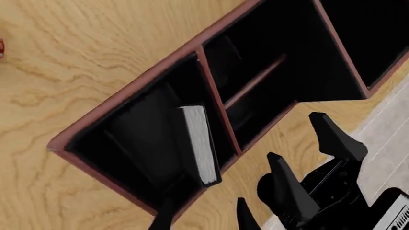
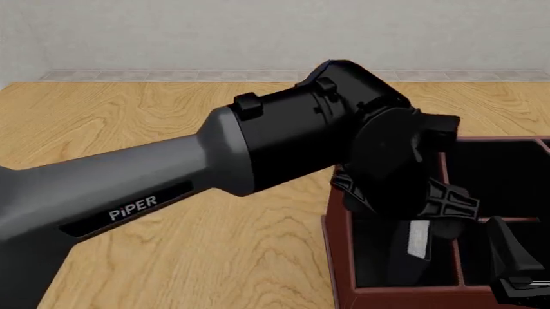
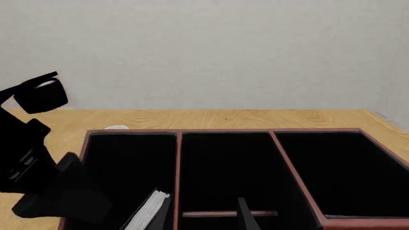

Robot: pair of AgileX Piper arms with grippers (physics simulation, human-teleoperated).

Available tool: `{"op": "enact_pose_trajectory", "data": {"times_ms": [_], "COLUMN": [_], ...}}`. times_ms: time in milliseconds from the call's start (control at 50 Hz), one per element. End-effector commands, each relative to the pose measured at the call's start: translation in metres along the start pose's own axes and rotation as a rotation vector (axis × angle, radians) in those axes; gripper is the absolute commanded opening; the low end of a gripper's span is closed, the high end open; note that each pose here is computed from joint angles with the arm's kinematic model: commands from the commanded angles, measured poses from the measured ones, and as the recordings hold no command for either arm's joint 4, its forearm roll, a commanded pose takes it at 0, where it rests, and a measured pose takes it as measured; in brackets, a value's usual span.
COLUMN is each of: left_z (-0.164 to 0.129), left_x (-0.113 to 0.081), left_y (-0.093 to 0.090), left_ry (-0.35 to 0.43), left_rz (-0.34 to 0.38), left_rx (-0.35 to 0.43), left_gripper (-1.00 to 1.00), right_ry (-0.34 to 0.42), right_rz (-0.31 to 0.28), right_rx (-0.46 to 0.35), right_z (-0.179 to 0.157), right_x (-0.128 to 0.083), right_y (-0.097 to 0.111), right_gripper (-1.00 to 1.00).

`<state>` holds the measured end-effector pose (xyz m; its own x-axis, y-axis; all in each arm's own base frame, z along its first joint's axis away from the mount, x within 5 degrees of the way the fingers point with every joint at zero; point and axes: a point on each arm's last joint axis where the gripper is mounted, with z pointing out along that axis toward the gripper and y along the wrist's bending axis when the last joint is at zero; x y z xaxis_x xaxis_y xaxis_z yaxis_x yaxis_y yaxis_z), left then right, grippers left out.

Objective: Pick up the book and place it in the left compartment of the caddy.

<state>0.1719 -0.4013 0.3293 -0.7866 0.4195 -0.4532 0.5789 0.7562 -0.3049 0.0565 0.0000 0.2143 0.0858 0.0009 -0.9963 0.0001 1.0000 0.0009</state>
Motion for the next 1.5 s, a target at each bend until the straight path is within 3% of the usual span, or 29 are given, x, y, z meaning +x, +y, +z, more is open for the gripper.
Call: {"op": "enact_pose_trajectory", "data": {"times_ms": [20,260,600,720,1180,1300,1460,1500], "left_z": [-0.033,-0.067,-0.127,-0.142,-0.213,-0.216,-0.227,-0.225], "left_x": [0.0,0.0,0.003,0.012,0.036,0.048,0.062,0.064], "left_y": [0.003,0.01,0.037,0.043,0.074,0.084,0.103,0.101], "left_ry": [-0.03,-0.085,-0.204,-0.234,-0.417,-0.444,-0.499,-0.49], "left_rz": [0.06,0.052,0.04,0.009,0.01,-0.027,-0.043,-0.054], "left_rx": [0.014,0.038,0.061,0.078,0.113,0.123,0.1,0.11], "left_gripper": [1.0,1.0,1.0,1.0,1.0,1.0,1.0,1.0], "right_ry": [0.0,0.0,0.0,0.0,-0.001,-0.002,-0.065,-0.093], "right_rz": [0.0,0.0,0.0,0.0,-0.012,-0.032,-0.031,-0.033], "right_rx": [0.0,0.0,0.0,0.0,0.0,-0.005,-0.003,-0.005], "right_z": [0.0,0.0,0.0,0.0,0.0,0.0,-0.001,-0.002], "right_x": [0.0,0.0,0.0,0.0,0.0,0.0,-0.011,-0.016], "right_y": [0.0,0.0,0.0,0.0,0.0,0.0,0.0,0.0], "right_gripper": [1.0,1.0,1.0,1.0,1.0,1.0,1.0,1.0]}}
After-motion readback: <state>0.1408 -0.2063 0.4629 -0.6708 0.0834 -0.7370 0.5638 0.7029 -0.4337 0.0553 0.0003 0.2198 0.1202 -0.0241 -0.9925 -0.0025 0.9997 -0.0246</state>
